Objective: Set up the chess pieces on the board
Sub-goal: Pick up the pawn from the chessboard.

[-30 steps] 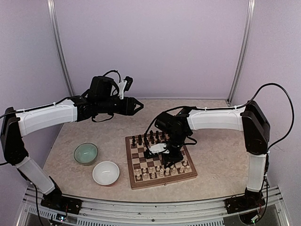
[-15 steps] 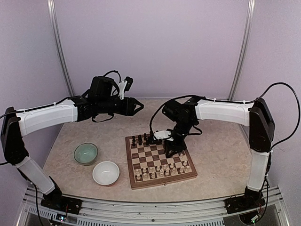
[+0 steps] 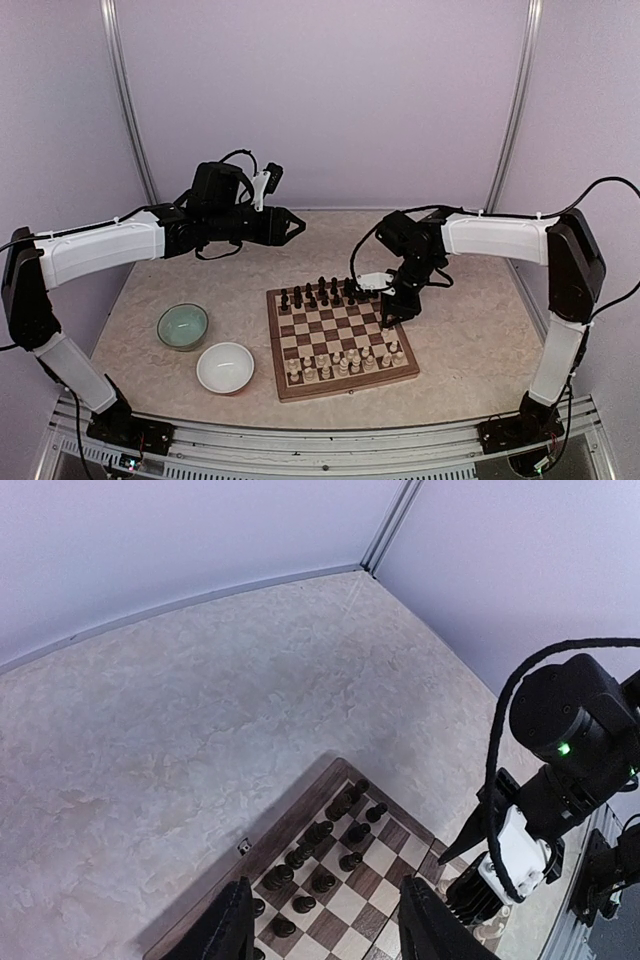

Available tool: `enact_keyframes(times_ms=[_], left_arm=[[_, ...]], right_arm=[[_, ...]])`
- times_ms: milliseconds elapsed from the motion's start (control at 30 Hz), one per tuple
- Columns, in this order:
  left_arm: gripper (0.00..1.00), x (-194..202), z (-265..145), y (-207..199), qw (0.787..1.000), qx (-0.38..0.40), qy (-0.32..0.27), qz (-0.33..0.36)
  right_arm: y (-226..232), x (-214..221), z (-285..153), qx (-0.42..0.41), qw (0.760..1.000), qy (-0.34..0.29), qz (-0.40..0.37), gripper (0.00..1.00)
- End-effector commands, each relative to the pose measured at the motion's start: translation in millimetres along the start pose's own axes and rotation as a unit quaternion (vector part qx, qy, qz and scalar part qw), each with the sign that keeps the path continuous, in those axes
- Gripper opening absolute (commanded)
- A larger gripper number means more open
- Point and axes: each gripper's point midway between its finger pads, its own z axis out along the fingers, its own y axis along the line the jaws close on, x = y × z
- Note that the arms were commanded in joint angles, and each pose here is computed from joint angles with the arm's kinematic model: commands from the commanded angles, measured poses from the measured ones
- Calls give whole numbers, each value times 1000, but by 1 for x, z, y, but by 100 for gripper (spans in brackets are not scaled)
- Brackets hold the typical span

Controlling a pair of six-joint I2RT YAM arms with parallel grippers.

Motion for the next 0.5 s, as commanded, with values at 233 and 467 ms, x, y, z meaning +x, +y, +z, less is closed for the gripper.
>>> enact_keyframes(times_ms=[233,467], left_arm=[[50,-7,3,-1,1000,2,-2,6],[50,-8,2,-2,1000,3,-2,6]], right_arm=[[-1,10,10,9,1000,23,6,35],[4,6,8,-2,1000,14,5,35]])
